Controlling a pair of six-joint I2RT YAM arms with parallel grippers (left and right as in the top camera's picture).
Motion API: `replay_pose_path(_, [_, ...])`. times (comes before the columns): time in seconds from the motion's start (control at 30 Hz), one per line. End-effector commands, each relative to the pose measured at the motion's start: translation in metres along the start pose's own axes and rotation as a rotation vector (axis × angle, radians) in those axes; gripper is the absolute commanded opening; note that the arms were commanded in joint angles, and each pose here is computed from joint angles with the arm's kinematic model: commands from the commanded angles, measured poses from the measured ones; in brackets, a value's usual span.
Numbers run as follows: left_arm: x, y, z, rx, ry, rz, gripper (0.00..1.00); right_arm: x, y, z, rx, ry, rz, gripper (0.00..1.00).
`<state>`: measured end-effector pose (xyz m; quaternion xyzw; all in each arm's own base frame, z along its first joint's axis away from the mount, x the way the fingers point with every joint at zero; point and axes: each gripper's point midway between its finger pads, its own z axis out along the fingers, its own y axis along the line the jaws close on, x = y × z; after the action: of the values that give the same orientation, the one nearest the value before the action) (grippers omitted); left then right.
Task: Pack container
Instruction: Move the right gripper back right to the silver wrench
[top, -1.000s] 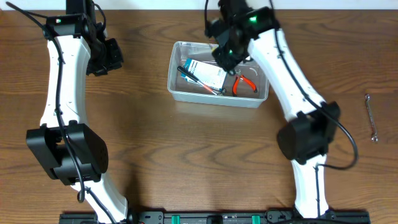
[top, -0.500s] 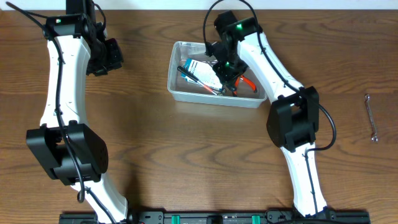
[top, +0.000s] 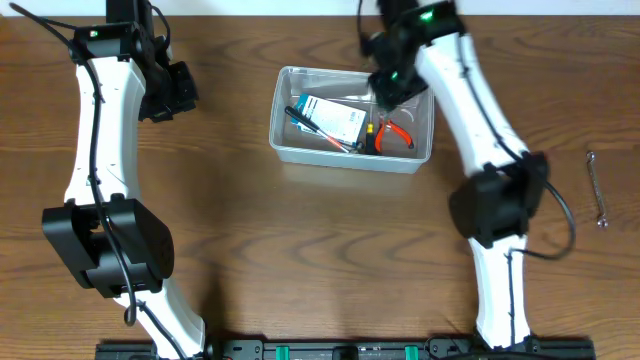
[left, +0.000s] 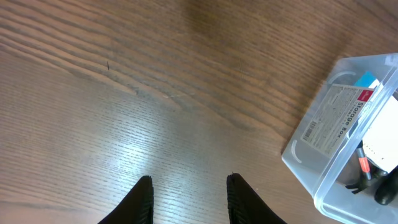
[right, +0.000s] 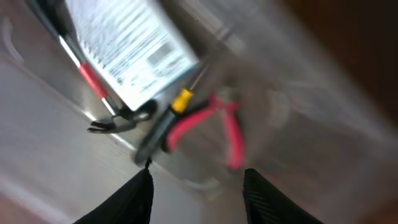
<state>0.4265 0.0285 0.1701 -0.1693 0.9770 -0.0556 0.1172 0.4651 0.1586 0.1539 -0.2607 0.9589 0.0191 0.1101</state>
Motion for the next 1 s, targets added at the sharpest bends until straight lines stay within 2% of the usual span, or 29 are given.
replay_pose_path(0.0, [0.003, 0.004, 0.007, -0.018, 0.021, 0.004, 0.29, 0.012, -0.065, -0.115, 0.207, -0.198, 0.195, 0.47])
replay_pose_path(0.1, [0.003, 0.004, 0.007, -0.018, 0.021, 0.004, 0.29, 0.052, -0.107, -0.146, 0.260, -0.180, 0.324, 0.47])
replay_pose_path(0.23, [0.001, 0.004, 0.007, -0.017, 0.014, 0.004, 0.29, 0.116, -0.154, -0.154, 0.278, -0.063, 0.482, 0.47])
replay_pose_path(0.5, [-0.006, 0.002, 0.007, -0.009, -0.016, 0.007, 0.29, 0.209, -0.211, -0.104, 0.227, 0.168, 0.704, 0.46])
replay_pose_path(0.8, [-0.006, 0.002, 0.007, -0.009, -0.015, 0.006, 0.29, 0.291, -0.243, -0.028, 0.159, 0.317, 0.658, 0.48])
replay_pose_path(0.97, [-0.005, 0.002, 0.007, -0.011, -0.010, 0.006, 0.29, 0.323, -0.252, 0.000, 0.095, 0.289, 0.679, 0.41])
